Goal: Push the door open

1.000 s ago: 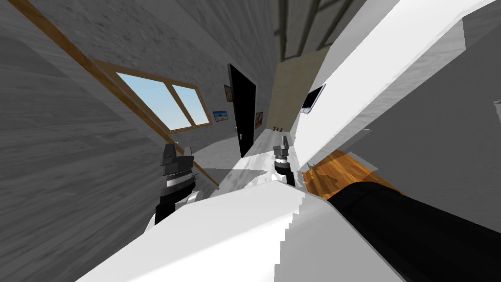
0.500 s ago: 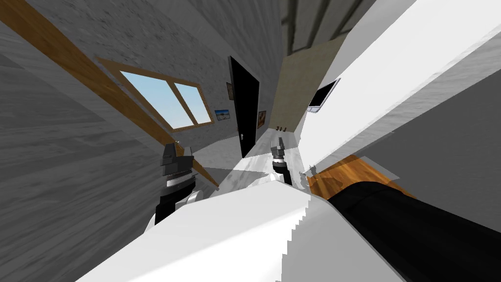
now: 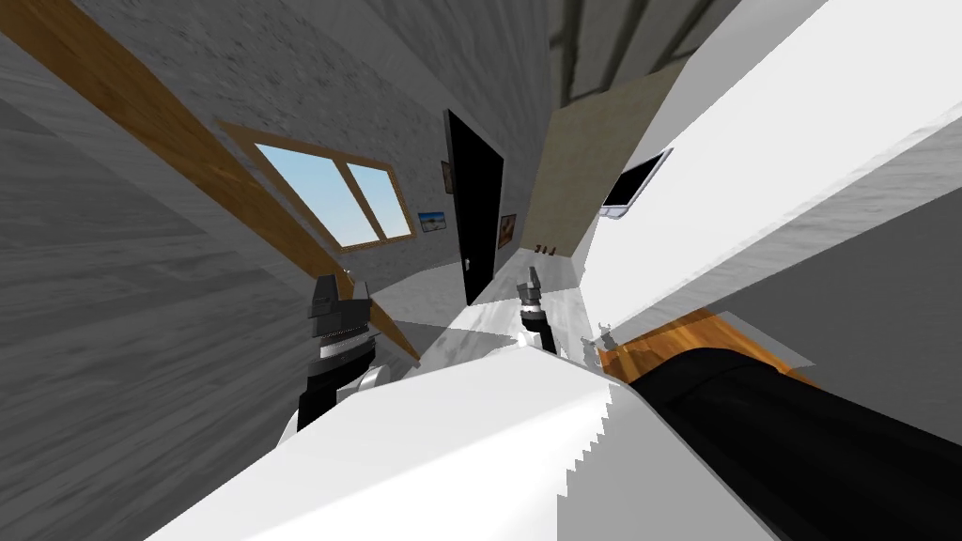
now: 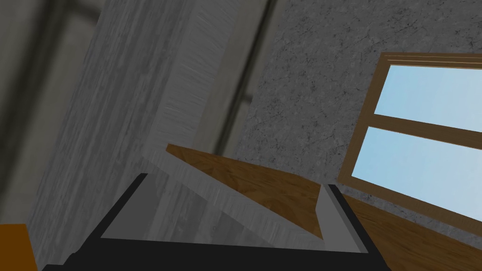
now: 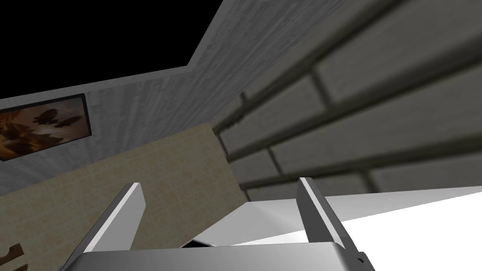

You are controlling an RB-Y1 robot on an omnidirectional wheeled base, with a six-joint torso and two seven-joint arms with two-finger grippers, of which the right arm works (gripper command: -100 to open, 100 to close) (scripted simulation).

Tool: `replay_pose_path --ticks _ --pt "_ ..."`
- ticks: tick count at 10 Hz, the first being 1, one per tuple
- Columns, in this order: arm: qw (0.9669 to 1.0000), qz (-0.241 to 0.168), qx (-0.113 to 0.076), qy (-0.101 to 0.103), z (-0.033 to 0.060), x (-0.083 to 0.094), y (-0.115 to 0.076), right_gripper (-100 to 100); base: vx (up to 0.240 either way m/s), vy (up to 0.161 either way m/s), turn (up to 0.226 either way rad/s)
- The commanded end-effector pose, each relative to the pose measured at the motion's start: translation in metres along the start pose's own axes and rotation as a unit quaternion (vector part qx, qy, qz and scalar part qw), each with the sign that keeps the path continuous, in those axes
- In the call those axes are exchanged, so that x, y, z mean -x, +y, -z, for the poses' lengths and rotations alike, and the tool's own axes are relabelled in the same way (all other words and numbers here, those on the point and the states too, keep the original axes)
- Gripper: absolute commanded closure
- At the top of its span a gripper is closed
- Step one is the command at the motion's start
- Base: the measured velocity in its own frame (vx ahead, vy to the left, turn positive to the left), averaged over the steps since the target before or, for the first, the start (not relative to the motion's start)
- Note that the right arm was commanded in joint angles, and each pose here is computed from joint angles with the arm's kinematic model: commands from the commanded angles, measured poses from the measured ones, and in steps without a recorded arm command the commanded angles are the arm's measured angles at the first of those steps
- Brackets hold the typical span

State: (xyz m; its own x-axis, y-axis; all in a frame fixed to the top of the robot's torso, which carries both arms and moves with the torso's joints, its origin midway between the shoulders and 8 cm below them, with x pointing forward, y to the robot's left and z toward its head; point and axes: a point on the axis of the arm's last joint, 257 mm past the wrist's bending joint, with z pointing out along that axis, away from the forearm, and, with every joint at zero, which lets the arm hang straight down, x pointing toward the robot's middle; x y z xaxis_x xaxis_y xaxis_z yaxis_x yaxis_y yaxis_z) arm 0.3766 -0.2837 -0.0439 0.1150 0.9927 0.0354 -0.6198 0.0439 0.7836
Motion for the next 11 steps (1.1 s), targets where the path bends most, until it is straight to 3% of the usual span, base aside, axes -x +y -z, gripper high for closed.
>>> replay_pose_path --ticks 1,11 --pt "1.0 0.001 -0.008 0.004 0.0013 -0.001 -0.01 -100 0.071 -0.054 0.084" --pt "0.9978 0.007 -0.061 0.026 0.0122 -0.008 -0.082 -100 0.086 -0.062 0.115"
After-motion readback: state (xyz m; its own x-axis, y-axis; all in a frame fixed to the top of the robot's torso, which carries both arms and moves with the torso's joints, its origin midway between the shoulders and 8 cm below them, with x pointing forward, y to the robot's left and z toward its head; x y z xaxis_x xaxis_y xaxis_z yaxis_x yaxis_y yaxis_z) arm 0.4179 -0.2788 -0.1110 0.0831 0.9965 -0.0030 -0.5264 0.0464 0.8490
